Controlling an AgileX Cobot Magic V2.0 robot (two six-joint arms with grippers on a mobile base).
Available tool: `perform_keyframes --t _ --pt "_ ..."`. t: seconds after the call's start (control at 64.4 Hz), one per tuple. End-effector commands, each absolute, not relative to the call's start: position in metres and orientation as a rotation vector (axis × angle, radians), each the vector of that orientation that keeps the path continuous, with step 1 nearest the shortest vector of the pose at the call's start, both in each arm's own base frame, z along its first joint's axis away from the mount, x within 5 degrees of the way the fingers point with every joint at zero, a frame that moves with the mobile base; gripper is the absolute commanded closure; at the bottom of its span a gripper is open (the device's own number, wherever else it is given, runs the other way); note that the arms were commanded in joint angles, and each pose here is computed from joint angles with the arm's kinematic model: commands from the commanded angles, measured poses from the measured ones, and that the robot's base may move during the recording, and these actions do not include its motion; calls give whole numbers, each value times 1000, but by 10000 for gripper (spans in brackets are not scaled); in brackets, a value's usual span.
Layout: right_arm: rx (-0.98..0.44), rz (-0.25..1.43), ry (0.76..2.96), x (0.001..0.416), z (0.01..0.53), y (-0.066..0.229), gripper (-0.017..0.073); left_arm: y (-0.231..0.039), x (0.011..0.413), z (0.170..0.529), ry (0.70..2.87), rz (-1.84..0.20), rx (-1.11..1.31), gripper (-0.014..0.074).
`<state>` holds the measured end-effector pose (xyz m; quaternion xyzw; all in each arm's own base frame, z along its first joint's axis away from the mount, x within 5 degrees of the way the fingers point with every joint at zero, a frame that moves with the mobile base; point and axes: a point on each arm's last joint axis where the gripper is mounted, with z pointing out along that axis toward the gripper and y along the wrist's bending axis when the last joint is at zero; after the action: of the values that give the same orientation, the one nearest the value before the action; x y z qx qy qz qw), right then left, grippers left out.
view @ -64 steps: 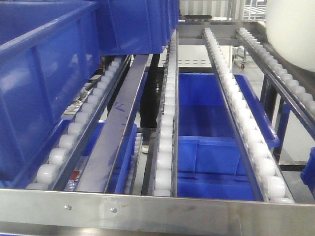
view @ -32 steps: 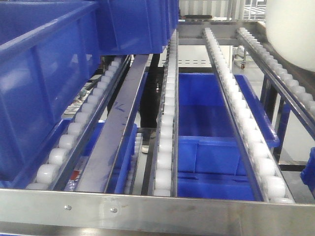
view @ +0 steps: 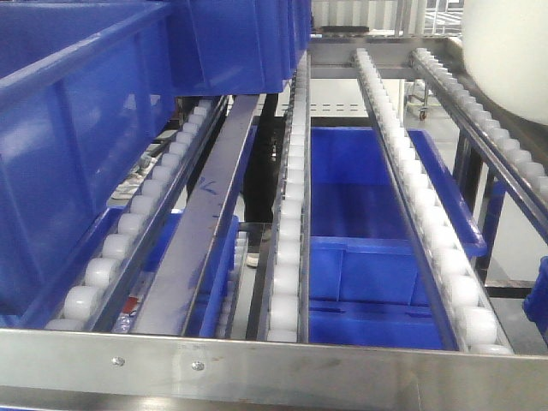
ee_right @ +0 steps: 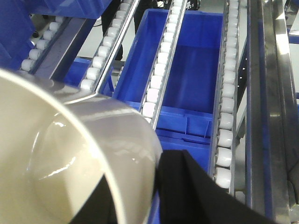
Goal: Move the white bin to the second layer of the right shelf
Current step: 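Position the base in front of the roller-track shelf, then lower the held bin onto the roller tracks with the right gripper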
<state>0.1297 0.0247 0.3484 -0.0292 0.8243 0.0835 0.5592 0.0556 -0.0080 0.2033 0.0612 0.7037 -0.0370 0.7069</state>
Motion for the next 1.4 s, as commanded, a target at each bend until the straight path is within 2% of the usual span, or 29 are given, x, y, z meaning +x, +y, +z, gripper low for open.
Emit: perform_keyframes --t 0.0,0.295,0.869,1.133,1.382 --pt "-63 210 1814 132 367 25 510 -8 56 199 1502 -89 122 509" --pt "-21 273 1908 155 355 32 510 -8 56 199 1502 -89 122 509" --pt "32 322 2114 263 345 57 510 -8 56 199 1502 -89 122 509" --pt "15 318 2211 297 320 70 510 -8 56 199 1502 -89 122 509" --pt "-27 329 2262 310 306 86 510 -8 56 199 1502 -89 122 509"
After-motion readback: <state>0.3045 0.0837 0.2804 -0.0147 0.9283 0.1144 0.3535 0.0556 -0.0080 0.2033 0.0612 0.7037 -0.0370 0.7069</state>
